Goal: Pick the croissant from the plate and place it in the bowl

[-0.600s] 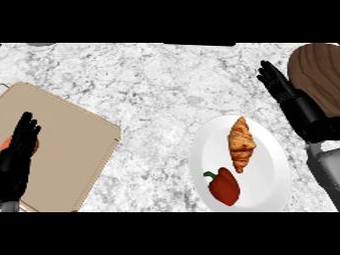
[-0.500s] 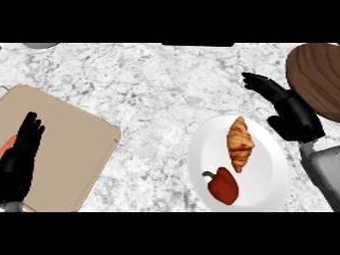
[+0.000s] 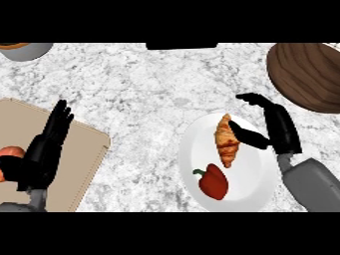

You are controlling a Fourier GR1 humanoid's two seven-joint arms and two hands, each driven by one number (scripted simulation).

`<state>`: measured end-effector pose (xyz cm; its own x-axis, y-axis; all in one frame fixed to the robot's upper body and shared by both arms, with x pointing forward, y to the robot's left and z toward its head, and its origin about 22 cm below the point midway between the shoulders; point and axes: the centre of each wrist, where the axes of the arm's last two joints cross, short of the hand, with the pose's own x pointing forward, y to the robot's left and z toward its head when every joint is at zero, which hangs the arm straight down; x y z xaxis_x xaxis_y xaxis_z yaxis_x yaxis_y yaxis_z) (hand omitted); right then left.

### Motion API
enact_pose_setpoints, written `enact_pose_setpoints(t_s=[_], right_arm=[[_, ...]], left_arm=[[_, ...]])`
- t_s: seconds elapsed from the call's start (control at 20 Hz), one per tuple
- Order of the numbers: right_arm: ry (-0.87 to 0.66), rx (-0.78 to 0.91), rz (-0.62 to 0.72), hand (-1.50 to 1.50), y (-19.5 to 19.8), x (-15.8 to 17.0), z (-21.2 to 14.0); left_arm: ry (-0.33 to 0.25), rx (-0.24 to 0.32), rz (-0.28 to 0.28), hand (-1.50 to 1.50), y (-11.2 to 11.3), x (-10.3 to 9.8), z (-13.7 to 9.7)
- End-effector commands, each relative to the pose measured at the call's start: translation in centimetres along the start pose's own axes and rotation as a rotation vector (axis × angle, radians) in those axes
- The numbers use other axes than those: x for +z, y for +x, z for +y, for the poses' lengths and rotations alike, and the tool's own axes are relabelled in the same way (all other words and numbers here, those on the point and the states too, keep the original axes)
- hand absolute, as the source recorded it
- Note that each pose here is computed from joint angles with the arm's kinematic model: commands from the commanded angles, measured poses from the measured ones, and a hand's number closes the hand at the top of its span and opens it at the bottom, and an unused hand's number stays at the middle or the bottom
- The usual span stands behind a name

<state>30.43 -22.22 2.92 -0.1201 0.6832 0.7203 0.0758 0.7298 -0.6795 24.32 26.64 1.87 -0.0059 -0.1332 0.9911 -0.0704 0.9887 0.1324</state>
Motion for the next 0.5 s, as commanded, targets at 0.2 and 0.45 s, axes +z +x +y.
enact_pose_setpoints(t_s=[0.2, 0.45], right_arm=[[-0.323, 0.013, -0.228, -1.5, 5.7, 5.5, 8.1], [-0.353, 0.203, -0.093, -1.5, 7.4, 4.5, 7.5]], left_arm=[[-0.062, 0.019, -0.002, 0.0, 1.3, -1.4, -2.5], [-0.04, 0.012, 0.008, 0.0, 0.2, -1.6, -3.2]])
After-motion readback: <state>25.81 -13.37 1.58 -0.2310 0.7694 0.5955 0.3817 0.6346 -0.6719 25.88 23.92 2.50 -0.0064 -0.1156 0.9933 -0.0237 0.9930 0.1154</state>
